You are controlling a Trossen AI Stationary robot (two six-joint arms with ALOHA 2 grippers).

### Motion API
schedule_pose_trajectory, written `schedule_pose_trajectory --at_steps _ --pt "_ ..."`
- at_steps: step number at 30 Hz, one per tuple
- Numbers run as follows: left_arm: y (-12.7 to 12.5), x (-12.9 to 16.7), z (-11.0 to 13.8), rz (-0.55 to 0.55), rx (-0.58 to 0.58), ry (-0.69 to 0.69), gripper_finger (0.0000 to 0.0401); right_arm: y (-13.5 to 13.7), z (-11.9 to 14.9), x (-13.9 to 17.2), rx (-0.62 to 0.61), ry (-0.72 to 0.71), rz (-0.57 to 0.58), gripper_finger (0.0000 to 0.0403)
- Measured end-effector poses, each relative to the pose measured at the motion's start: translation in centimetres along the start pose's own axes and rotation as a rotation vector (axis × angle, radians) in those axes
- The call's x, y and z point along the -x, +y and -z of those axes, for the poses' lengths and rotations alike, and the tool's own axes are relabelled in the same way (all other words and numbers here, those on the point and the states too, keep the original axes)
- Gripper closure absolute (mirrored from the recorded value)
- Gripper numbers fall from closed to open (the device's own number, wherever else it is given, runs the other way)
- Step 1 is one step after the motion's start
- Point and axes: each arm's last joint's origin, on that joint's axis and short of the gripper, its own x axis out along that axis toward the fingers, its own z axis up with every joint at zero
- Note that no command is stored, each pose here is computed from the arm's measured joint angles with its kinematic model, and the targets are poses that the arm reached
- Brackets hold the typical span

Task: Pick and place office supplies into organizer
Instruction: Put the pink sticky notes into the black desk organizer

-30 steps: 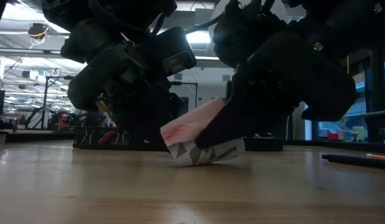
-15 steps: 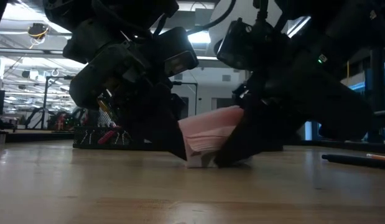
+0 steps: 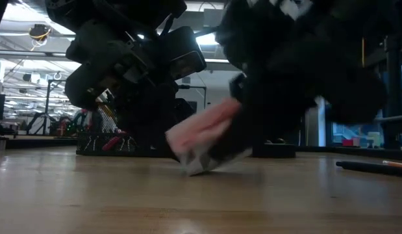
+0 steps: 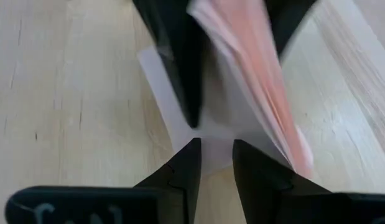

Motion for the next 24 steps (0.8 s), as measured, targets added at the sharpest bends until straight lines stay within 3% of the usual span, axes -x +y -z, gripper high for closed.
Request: schedule_pose_trajectory --at_steps 7,18,24 --pt "0.0 0.0 0.0 -0.008 0.007 0.003 0.0313 0.2 -1.7 0.3 -0.018 -0.062 -0.004 0.0278" --pt "0.1 0.0 0.0 -0.016 0.01 0.002 0.0358 0.6 -1.1 0.6 0.008 -0.016 -0.01 0.0278" --pt "0.1 0.0 0.0 -0.022 0.01 0.001 0.0362 0.6 -1.1 0.6 0.008 -0.018 -0.011 0.029"
